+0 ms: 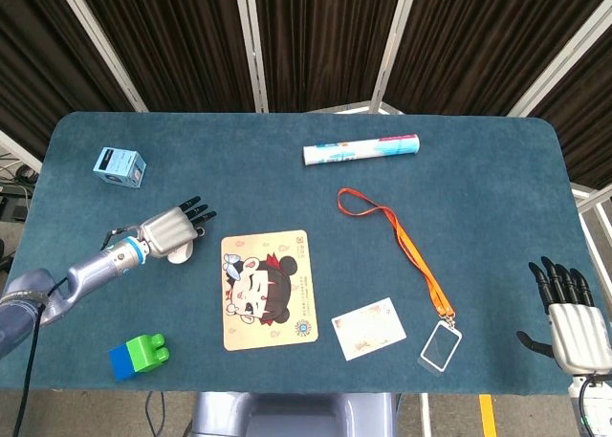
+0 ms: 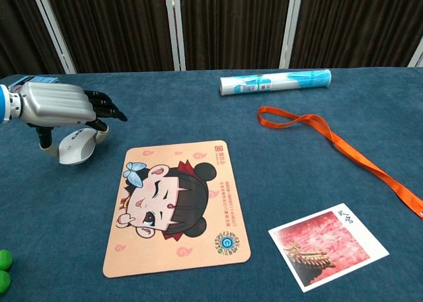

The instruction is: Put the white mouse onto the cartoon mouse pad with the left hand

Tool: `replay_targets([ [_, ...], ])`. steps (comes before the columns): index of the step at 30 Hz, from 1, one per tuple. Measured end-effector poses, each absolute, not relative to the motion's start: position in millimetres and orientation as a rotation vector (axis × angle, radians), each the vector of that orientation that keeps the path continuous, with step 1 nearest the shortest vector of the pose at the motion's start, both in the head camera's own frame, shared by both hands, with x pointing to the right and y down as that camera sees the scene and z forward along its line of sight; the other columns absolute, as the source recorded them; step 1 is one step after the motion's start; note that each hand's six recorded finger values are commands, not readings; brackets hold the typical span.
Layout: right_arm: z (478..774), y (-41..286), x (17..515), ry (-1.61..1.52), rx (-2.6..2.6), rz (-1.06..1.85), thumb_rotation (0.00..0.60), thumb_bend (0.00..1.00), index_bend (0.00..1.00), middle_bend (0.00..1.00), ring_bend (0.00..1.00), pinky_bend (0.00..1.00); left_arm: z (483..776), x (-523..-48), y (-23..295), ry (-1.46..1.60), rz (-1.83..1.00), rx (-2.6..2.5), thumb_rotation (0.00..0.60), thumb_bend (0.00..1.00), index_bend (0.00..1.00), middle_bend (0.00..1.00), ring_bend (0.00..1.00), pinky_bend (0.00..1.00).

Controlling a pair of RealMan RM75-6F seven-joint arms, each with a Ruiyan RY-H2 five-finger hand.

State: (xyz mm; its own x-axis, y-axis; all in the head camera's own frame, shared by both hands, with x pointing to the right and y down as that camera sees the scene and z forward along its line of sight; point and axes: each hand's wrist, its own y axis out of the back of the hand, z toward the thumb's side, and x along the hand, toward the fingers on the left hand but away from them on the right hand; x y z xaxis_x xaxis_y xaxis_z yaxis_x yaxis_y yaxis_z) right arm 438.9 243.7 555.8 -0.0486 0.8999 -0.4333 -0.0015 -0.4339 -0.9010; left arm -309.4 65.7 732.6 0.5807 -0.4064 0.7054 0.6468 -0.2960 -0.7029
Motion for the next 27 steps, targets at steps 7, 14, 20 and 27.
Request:
replay_targets([
  [7,555.9,243.5,439.1,-0.989,-1.501,1.576,0.600,0.09,0.00,0.00,0.00,0.00,717.1,-273.3,65.1,-0.168,-0.942,-1.578,0.600,0.20,0.58,0.00,0.00,0.00],
  [14,555.7,243.7,439.3,-0.991,-1.503,1.575,0.600,0.09,0.00,0.00,0.00,0.00,706.0,-217.1,84.7,-0.184,-0.818,-1.598,0.600,0.20,0.58,0.00,0.00,0.00],
  [20,555.5,244.0,439.4,-0.993,-1.508,1.573,0.600,0.09,0.00,0.00,0.00,0.00,703.2,-167.1,109.4,-0.228,-0.718,-1.610,0.600,0.20,0.58,0.00,0.00,0.00],
  [27,555.3,244.3,439.9,-0.994,-1.516,1.572,0.600,0.09,0.00,0.00,0.00,0.00,708.5,-133.6,134.8,-0.290,-0.657,-1.606,0.600,0.20,0.58,0.00,0.00,0.00],
])
